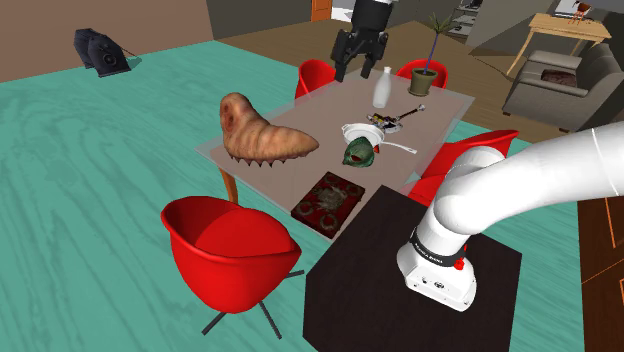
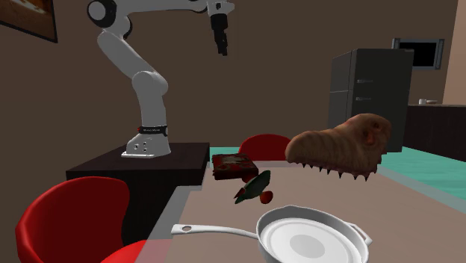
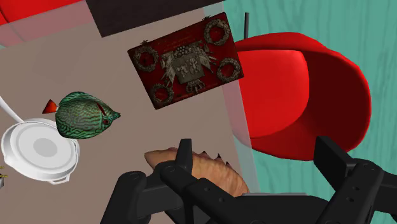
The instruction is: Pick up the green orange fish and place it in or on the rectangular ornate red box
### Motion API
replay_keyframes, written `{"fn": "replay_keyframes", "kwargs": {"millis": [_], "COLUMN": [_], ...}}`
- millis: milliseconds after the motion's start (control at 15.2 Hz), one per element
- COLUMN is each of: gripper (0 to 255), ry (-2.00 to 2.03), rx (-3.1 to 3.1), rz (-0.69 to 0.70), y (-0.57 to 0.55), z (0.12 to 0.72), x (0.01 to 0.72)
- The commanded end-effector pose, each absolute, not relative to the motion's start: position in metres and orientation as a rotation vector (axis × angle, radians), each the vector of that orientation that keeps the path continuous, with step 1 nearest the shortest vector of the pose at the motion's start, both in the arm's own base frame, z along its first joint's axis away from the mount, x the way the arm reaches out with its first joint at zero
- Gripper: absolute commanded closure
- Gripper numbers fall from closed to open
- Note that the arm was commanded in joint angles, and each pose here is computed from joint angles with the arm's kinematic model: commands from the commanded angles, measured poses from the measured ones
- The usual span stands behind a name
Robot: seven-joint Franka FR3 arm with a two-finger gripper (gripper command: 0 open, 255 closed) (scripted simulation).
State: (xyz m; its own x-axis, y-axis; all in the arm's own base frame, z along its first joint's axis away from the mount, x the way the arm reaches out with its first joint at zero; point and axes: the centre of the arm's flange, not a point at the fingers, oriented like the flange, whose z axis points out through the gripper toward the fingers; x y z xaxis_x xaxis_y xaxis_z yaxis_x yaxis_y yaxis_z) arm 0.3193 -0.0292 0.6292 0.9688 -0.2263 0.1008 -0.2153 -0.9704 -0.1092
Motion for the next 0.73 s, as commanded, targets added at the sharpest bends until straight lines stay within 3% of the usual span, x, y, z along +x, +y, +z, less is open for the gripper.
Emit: {"fn": "replay_keyframes", "kwargs": {"millis": [0, 660], "gripper": [0, 0], "ry": [0.339, 0.207], "rx": [-3.02, -3.134], "rz": [-0.172, -0.138], "y": [-0.029, -0.075], "z": [0.629, 0.514], "x": [0.319, 0.341]}}
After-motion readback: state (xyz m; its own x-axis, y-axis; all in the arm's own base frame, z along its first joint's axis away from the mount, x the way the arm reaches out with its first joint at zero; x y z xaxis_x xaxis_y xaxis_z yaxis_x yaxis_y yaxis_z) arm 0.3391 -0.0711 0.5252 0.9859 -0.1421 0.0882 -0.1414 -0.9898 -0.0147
